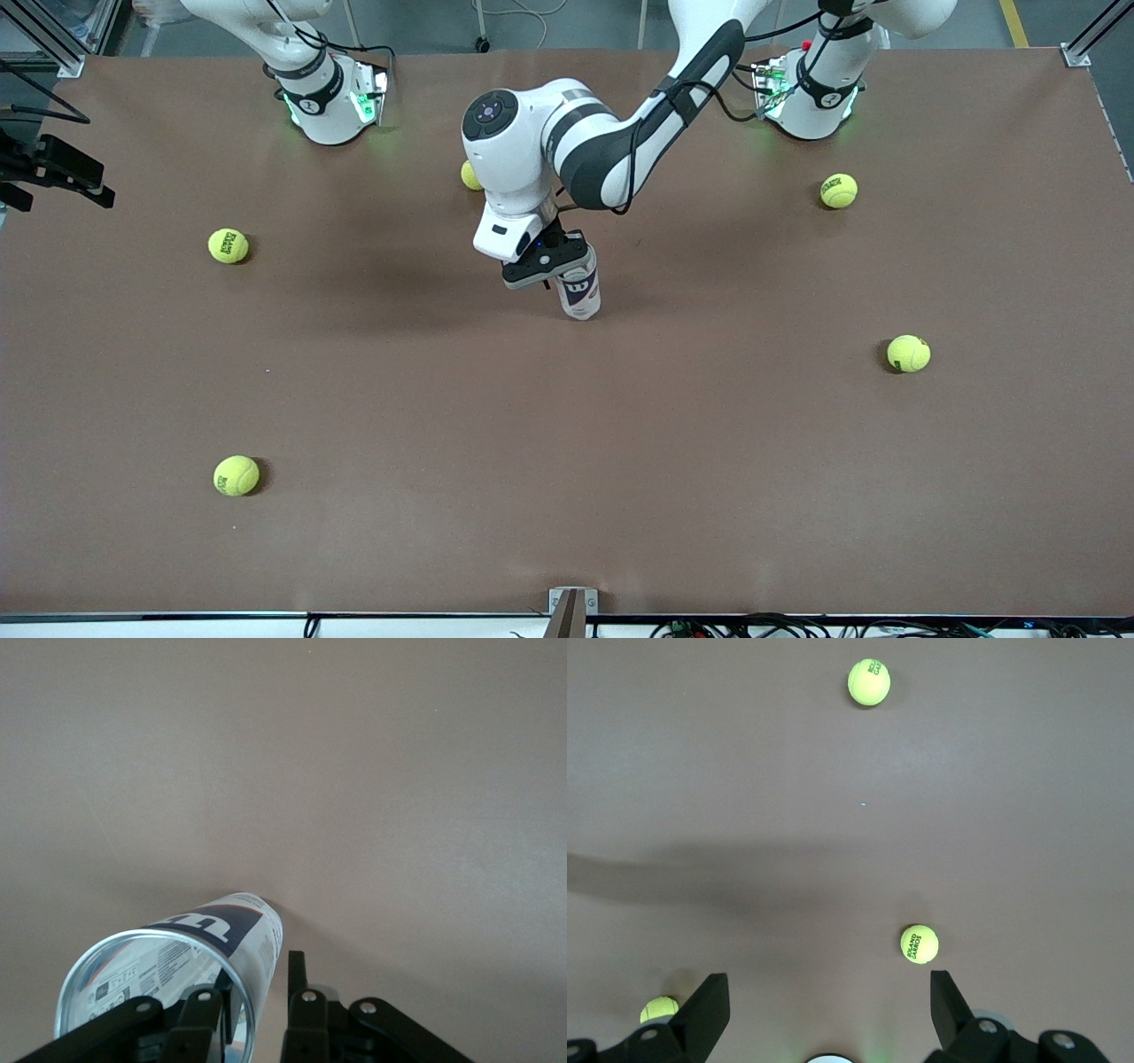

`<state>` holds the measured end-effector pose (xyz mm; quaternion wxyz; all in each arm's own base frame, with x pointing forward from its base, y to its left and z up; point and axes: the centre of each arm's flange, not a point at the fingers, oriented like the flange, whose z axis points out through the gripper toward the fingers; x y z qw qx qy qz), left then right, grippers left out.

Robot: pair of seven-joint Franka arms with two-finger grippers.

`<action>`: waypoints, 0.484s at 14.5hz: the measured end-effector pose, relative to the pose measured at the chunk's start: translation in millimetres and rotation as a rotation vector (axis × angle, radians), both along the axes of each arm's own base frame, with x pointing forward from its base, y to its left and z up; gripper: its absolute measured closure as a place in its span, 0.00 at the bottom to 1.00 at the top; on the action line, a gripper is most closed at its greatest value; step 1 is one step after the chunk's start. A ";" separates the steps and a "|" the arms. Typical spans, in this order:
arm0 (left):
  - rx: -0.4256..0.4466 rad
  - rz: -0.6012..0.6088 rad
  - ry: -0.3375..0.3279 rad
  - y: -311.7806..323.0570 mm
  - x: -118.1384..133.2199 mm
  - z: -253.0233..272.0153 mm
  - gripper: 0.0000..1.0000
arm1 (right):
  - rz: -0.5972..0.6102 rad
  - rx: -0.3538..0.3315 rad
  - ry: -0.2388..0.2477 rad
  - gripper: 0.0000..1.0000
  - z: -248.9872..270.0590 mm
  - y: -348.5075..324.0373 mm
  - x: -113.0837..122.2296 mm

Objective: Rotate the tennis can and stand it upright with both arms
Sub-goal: 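Lower the upright can onto the table and open the left gripper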

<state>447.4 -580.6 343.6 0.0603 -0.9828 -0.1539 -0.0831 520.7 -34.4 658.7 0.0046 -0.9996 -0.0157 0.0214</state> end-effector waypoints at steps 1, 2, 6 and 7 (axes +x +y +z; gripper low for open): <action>-0.002 0.000 -0.001 -0.3 0.2 1.1 0.68 | 0.000 0.000 -0.001 0.00 0.6 0.0 -0.4; -0.006 0.001 -0.003 -0.9 0.7 3.0 0.59 | 0.000 0.000 -0.002 0.00 1.0 0.0 -0.7; -0.039 0.007 -0.025 -2.2 5.3 25.7 0.21 | 0.000 0.001 -0.003 0.00 1.4 0.1 -1.0; -0.057 0.012 -0.029 -1.5 5.8 38.1 0.10 | 0.000 0.001 -0.003 0.00 1.4 0.3 -1.0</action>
